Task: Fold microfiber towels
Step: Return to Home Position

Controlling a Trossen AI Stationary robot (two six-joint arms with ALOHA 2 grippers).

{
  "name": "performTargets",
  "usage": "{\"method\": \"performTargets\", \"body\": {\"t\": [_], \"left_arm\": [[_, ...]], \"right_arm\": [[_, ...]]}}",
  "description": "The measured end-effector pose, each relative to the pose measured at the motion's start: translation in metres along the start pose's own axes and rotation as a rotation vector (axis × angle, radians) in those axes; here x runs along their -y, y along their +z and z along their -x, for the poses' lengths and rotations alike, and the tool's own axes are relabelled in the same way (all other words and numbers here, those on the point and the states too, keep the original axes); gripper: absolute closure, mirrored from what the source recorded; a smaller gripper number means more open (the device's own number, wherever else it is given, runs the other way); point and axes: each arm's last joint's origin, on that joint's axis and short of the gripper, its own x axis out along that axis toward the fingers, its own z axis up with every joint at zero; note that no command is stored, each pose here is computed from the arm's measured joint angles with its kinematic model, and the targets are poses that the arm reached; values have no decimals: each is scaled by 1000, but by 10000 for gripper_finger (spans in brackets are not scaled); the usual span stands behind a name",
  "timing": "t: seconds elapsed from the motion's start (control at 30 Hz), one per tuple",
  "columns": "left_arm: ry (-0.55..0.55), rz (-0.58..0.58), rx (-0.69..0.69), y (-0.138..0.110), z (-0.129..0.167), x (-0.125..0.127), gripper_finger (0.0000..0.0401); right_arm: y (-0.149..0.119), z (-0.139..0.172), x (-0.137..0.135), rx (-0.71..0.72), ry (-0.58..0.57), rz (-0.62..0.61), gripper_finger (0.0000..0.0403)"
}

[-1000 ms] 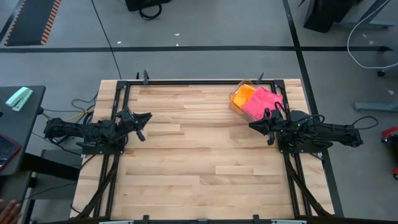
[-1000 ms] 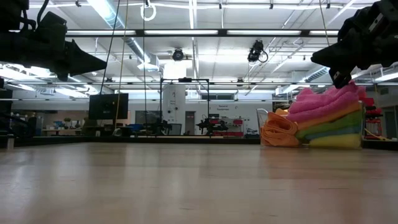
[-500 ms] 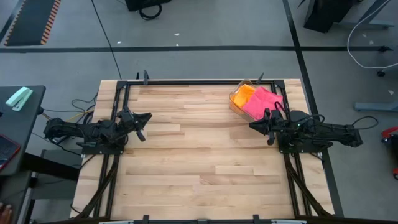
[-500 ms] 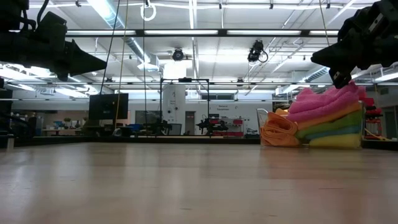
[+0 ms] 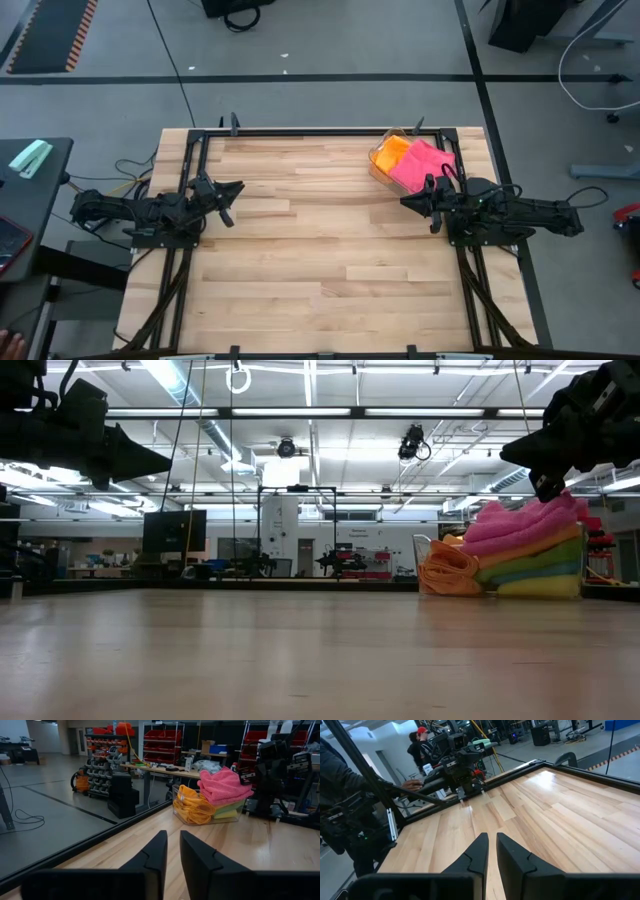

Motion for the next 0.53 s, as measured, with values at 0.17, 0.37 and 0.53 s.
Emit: {"method": "performTargets", "body": {"t": [0.17,0.37,0.53], "left_arm": [[0,0,0,0,0,0,348],[0,0,0,0,0,0,342],[0,0,0,0,0,0,338]], "right_arm": [[0,0,0,0,0,0,358],[0,0,0,0,0,0,358],[0,0,0,0,0,0,358]]}}
